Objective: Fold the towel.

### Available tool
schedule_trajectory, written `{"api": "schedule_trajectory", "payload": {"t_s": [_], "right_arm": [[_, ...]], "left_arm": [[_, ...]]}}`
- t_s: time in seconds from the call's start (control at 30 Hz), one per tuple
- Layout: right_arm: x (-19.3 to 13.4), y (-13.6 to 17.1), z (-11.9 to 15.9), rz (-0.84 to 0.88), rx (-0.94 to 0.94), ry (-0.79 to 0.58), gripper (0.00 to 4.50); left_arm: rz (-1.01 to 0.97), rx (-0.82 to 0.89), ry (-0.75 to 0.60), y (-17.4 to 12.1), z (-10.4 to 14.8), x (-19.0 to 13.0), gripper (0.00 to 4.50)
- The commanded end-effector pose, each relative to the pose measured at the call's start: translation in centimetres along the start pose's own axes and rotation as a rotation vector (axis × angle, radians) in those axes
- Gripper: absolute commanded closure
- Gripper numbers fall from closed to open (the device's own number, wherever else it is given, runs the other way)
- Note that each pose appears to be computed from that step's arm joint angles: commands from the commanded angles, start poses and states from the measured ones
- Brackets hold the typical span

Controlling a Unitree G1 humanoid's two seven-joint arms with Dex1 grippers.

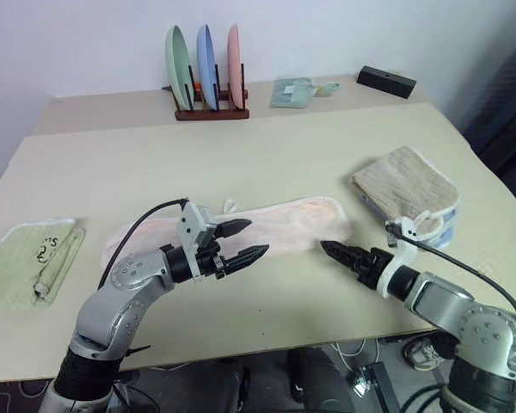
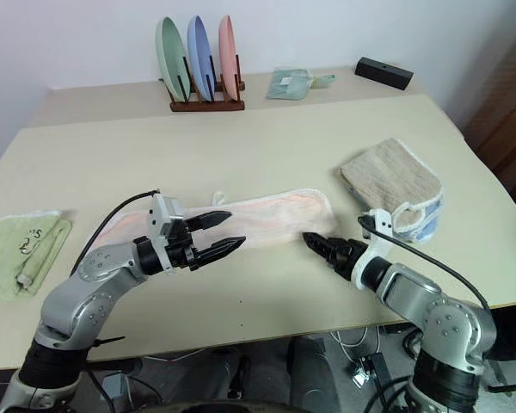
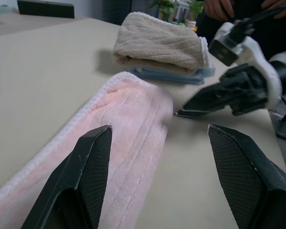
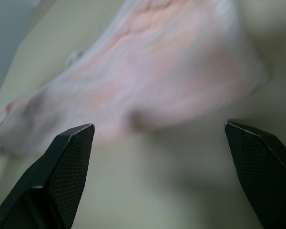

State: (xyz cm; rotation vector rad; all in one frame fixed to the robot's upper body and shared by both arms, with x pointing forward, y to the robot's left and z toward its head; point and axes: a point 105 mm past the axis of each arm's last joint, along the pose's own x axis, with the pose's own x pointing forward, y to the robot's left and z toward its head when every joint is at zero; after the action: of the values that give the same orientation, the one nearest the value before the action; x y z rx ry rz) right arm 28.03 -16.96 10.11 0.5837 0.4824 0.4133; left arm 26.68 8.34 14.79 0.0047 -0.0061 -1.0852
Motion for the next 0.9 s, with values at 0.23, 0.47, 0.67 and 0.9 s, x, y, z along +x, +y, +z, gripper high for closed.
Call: {"api": "schedule_trajectory", "payload": {"t_s": [0.23,0.47,0.67,0.9], "right_arm": [[2.1,-2.0,2.3,-0.124,0.230,-0.112,0.58],[2.0,-2.1,3.3,-0.162,0.224,-0.153,3.95],[-0.1,-2.0,5.3,-0.175,0.139,-0.214,4.45],[-3.2,0.5,8.1,-0.104,-0.198,-0.187,4.45]], "left_arm": [[-0.004,0.033,-0.026,-0.3,0.6,-0.7,1.21],[0.044,0.014,-0.034,0.0,0.3,-1.0,1.21],[0.103,0.001,-0.032,0.9,-0.2,-1.6,1.21],[0.150,-0.005,-0.017,2.0,-0.7,-2.4,1.21]]}}
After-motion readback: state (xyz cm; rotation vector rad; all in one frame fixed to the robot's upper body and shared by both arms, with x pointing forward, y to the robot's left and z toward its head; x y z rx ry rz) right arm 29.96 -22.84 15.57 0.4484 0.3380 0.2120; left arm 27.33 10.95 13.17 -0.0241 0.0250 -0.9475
